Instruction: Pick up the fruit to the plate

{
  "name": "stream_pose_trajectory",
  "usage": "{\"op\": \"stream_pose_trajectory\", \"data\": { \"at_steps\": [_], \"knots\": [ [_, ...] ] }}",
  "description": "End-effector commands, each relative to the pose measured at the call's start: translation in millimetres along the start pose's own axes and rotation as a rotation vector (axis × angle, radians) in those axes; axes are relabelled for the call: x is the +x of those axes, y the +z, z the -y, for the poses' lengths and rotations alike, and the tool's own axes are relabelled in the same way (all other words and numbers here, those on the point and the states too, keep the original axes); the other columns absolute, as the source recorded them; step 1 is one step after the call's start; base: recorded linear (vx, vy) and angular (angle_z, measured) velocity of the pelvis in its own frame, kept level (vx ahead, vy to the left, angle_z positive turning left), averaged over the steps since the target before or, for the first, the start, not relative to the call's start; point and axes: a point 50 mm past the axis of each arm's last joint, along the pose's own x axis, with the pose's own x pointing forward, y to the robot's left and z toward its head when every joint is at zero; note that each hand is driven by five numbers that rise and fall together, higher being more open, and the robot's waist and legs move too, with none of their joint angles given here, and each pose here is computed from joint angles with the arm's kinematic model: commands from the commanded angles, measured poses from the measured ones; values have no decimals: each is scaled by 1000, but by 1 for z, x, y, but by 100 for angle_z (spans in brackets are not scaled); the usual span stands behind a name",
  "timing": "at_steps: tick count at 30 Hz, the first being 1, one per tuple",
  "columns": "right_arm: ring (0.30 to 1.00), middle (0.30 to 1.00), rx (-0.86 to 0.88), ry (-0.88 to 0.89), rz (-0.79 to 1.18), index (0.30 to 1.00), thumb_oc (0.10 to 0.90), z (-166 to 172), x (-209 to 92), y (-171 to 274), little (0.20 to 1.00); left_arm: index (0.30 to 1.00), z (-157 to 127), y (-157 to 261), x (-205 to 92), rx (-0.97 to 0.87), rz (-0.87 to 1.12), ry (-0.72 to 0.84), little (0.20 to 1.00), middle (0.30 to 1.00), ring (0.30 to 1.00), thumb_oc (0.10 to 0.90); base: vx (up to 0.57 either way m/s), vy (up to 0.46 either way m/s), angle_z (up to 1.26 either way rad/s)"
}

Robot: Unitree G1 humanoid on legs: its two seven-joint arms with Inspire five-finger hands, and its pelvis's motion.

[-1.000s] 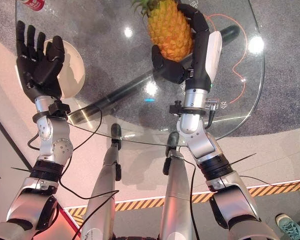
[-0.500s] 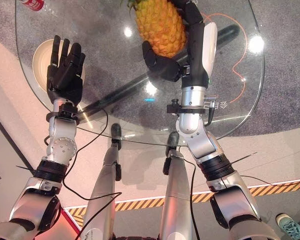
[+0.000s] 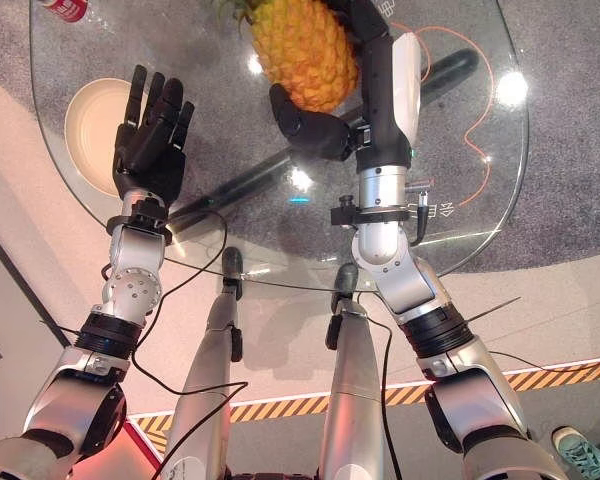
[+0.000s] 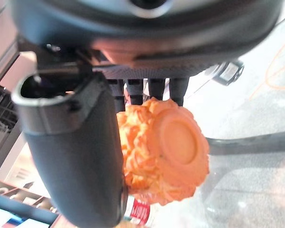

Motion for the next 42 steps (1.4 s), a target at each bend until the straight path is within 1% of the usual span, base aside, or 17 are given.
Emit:
{"op": "stream_pose_trajectory", "data": {
  "at_steps": [1,9,19,27,36,42],
  "knots": [
    [300,300,204,-48,475,300,100,14,32,98,200,900,51,24,18,-34,94,-226,900,900,900,800,0,0,0],
    [300,300,209,28,456,300,100,3,31,99,200,900,60,22,19,-62,94,-268,900,900,900,800,0,0,0],
    [300,300,216,93,431,300,100,-6,29,98,200,900,67,20,18,-52,93,-318,900,900,900,800,0,0,0],
    [300,300,217,144,407,300,100,-13,28,95,200,900,73,24,16,-96,131,-384,900,900,900,800,0,0,0],
    [300,300,220,181,391,300,100,-17,27,94,200,900,75,30,15,-127,173,-407,900,900,900,800,0,0,0],
    [300,300,220,210,374,300,100,-22,25,91,200,900,79,32,13,-167,198,-457,900,900,900,800,0,0,0]
  ]
}}
